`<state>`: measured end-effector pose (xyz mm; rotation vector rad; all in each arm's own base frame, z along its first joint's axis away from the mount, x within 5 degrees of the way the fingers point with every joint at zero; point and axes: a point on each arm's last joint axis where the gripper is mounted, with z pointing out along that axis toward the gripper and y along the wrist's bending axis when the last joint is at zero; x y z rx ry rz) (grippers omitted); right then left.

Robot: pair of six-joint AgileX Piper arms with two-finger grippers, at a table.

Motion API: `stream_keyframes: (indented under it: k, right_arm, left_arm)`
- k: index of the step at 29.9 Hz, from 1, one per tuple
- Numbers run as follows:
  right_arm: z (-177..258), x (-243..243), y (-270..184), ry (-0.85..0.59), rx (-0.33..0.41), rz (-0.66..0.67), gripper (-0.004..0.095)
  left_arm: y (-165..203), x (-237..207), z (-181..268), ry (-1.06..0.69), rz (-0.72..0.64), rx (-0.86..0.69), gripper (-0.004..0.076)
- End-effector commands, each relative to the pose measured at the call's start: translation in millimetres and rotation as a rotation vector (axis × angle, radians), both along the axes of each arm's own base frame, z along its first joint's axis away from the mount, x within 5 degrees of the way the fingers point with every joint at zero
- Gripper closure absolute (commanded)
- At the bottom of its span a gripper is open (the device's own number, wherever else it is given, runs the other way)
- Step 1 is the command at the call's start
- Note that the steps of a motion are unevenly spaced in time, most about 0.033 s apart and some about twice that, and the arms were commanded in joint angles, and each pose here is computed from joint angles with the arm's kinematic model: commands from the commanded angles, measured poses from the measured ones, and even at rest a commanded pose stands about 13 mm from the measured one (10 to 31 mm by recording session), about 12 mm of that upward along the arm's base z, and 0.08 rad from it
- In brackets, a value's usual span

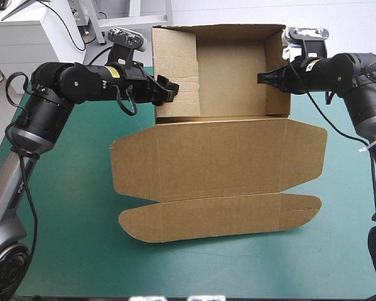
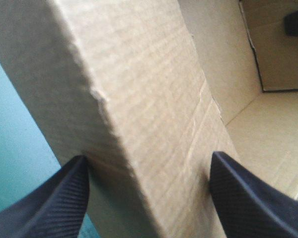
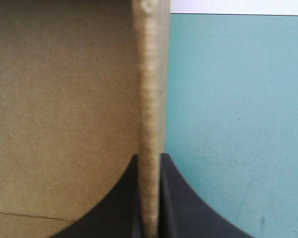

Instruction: Fold the box

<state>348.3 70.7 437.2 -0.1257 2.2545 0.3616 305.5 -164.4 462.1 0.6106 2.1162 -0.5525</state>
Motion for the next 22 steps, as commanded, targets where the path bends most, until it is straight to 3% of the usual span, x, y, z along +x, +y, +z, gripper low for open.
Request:
stream_keyframes:
  k: [1,9,12,20,22]
  right_arm:
    - [30,-15,7,-0.119,0.094,0.021,0.0922]
    - [30,-15,7,-0.122,0.088,0.028,0.0923]
    - [30,-15,8,-0.121,0.096,0.032,0.0923]
    - [27,-15,7,-0.105,0.05,0.048,0.0922]
    - [23,-14,6,-0.083,0.02,0.05,0.0922]
  left_arm:
    - [3,-12,28,-0.103,0.077,-0.067,0.0239]
    - [6,0,15,-0.059,0.165,-0.011,0.0241]
    - [4,4,11,-0.041,0.168,-0.019,0.0283]
    - [-10,17,-1,-0.017,0.119,-0.071,0.0701]
    - [-13,20,-5,-0.008,0.1,-0.074,0.0729]
